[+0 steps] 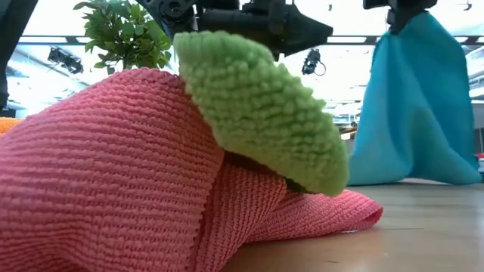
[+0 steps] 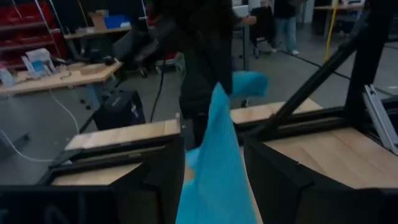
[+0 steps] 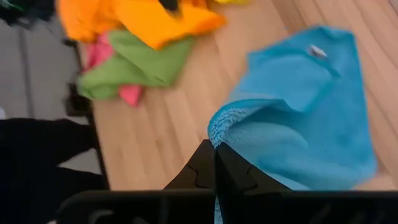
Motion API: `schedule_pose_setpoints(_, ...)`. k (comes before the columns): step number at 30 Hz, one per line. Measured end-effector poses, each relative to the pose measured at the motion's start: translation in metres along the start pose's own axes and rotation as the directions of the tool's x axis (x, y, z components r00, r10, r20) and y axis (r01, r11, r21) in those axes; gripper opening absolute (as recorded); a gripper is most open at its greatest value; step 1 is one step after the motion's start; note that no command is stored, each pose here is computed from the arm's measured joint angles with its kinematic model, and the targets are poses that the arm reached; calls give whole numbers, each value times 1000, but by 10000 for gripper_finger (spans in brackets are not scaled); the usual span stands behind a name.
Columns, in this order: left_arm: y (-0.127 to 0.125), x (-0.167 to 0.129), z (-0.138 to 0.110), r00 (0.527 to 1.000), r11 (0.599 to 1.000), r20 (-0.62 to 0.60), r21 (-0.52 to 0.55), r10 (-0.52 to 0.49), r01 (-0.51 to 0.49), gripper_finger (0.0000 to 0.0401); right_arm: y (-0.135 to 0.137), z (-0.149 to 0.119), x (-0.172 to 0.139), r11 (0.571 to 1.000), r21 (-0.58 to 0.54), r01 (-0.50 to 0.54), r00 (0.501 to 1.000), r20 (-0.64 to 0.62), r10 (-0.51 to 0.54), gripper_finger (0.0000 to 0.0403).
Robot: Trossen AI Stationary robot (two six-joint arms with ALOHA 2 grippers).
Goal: Fold microfiber towels
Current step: Fold the blue towel
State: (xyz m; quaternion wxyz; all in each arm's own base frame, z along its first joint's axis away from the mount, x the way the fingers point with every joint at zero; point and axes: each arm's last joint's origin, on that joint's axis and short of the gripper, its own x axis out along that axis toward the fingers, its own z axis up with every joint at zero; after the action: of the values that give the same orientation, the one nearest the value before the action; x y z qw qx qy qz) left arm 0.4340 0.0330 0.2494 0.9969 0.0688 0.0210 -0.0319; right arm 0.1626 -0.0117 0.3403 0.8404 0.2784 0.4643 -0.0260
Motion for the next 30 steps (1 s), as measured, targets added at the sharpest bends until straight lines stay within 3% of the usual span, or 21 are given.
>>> schedule_pose_setpoints(8,-6,28,15,998,997,19,63,-53,52,172,2,9,7,1000,2,-27,999,28,26,2)
schedule_pose_setpoints(13,-5,37,17,997,996,-35,56,-67,69,173,5,17,11,999,-18,-47,997,68,48,2)
schedule_pose_setpoints(23,-7,37,13,992,994,-92,59,-85,90,165,6,23,15,997,-32,-69,994,84,72,2)
schedule_pose_setpoints(26,-7,37,12,992,994,-96,58,-85,90,134,6,23,16,997,-32,-69,994,83,72,2)
schedule_pose_setpoints(30,-8,37,12,992,994,-97,58,-86,92,46,6,23,15,997,-33,-69,994,83,72,8)
